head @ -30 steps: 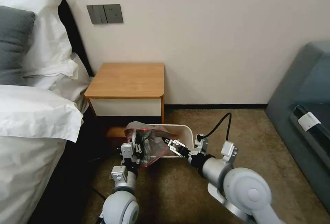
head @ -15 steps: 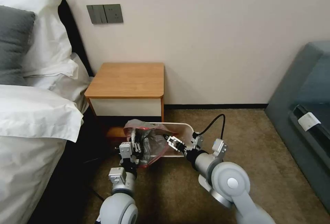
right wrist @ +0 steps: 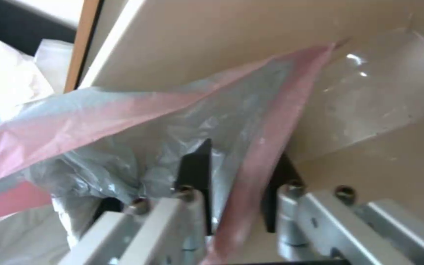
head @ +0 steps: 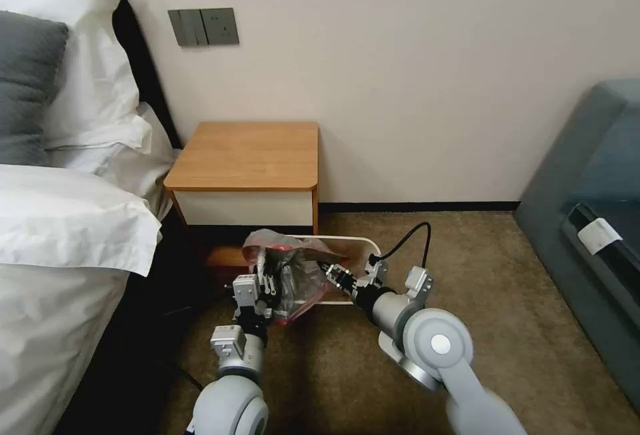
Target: Pick up the garbage bag from the table and place it over the trash can.
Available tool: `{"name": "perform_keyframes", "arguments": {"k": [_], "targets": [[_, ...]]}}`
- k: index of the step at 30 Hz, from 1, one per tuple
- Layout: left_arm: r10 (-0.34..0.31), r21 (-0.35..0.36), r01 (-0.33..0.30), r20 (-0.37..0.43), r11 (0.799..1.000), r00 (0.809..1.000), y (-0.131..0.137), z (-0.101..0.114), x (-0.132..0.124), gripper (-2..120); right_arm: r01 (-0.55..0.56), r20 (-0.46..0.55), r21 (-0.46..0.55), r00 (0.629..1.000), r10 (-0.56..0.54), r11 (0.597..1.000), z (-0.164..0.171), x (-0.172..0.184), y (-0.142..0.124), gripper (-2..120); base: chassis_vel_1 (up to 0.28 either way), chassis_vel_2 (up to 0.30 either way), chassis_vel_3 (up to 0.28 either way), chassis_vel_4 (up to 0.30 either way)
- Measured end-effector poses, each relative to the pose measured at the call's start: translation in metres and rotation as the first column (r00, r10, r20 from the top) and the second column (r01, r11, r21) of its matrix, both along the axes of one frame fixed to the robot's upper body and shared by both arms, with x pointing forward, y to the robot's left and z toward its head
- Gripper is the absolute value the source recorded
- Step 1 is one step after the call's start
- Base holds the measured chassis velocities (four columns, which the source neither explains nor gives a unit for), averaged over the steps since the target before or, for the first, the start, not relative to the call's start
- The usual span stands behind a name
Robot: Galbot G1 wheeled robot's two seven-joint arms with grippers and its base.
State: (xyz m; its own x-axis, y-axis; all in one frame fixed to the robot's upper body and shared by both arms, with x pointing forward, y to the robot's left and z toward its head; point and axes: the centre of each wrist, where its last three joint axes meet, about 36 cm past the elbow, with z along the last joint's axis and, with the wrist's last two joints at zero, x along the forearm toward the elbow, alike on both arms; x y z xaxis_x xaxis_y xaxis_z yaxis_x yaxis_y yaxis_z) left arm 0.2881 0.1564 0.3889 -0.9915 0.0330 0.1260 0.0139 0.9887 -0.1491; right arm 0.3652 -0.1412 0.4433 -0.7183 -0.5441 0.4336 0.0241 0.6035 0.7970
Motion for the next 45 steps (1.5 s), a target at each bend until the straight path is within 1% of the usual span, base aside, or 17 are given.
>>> {"name": "perform_keyframes", "arguments": {"k": [1, 3, 4, 6, 16, 18, 19, 22, 30, 38, 45], "targets": [[-0.001, -0.001, 0.001, 0.000, 1.000, 1.000, 0.000, 0.000, 0.000, 8, 0.000, 0.003, 0.002, 1.000, 0.000, 1.000, 0.000, 0.000, 0.000, 10, 0.000, 0.000, 0.000, 0.000], [-0.001, -0.002, 0.001, 0.000, 1.000, 1.000, 0.000, 0.000, 0.000, 8, 0.001, 0.005, 0.002, 1.000, -0.001, 1.000, 0.000, 0.000, 0.000, 9, 0.000, 0.000, 0.000, 0.000], [-0.001, -0.003, 0.001, 0.001, 1.000, 1.000, 0.000, 0.000, 0.001, 8, 0.001, 0.009, 0.001, 1.000, -0.001, 1.000, 0.000, 0.000, 0.001, 2, 0.000, 0.000, 0.000, 0.000], [-0.001, -0.005, 0.001, 0.002, 1.000, 1.000, 0.000, 0.001, 0.001, 8, 0.000, 0.012, -0.001, 1.000, 0.000, 1.000, 0.000, 0.000, 0.001, 0, 0.000, 0.000, 0.000, 0.000], [0.012, -0.015, -0.012, -0.008, 1.000, 1.000, 0.002, -0.001, 0.005, 8, 0.009, 0.048, -0.042, 0.999, -0.007, 0.999, 0.004, -0.009, 0.002, 0, 0.000, 0.000, 0.000, 0.000], [0.030, -0.021, -0.030, -0.016, 0.999, 0.999, 0.005, -0.002, 0.008, 8, 0.026, 0.089, -0.083, 0.996, -0.018, 0.996, 0.006, -0.015, 0.002, 0, 0.000, 0.000, 0.000, 0.000], [0.030, -0.021, -0.030, -0.016, 0.999, 0.999, 0.005, -0.002, 0.008, 8, 0.026, 0.089, -0.083, 0.996, -0.018, 0.996, 0.006, -0.015, 0.002, 0, 0.000, 0.000, 0.000, 0.000], [0.060, -0.025, -0.061, -0.030, 0.998, 0.998, 0.009, -0.005, 0.011, 8, 0.036, 0.123, -0.104, 0.992, -0.023, 0.994, 0.014, -0.023, 0.000, 0, 0.000, 0.000, 0.000, 0.000], [0.098, -0.051, -0.101, -0.055, 0.994, 0.994, 0.018, -0.005, 0.017, 8, 0.074, 0.171, -0.144, 0.984, -0.049, 0.987, 0.022, -0.024, -0.010, 0, 0.000, 0.000, 0.000, 0.000], [0.124, -0.068, -0.128, -0.067, 0.989, 0.990, 0.027, -0.003, 0.022, 8, 0.105, 0.190, -0.161, 0.979, -0.074, 0.981, 0.026, -0.023, -0.023, 0, 0.000, 0.000, 0.000, 0.000], [0.132, -0.078, -0.137, -0.065, 0.988, 0.989, 0.030, 0.000, 0.023, 8, 0.099, 0.183, -0.157, 0.981, -0.070, 0.983, 0.029, -0.027, -0.029, 0, 0.000, 0.000, 0.000, 0.000]]}}
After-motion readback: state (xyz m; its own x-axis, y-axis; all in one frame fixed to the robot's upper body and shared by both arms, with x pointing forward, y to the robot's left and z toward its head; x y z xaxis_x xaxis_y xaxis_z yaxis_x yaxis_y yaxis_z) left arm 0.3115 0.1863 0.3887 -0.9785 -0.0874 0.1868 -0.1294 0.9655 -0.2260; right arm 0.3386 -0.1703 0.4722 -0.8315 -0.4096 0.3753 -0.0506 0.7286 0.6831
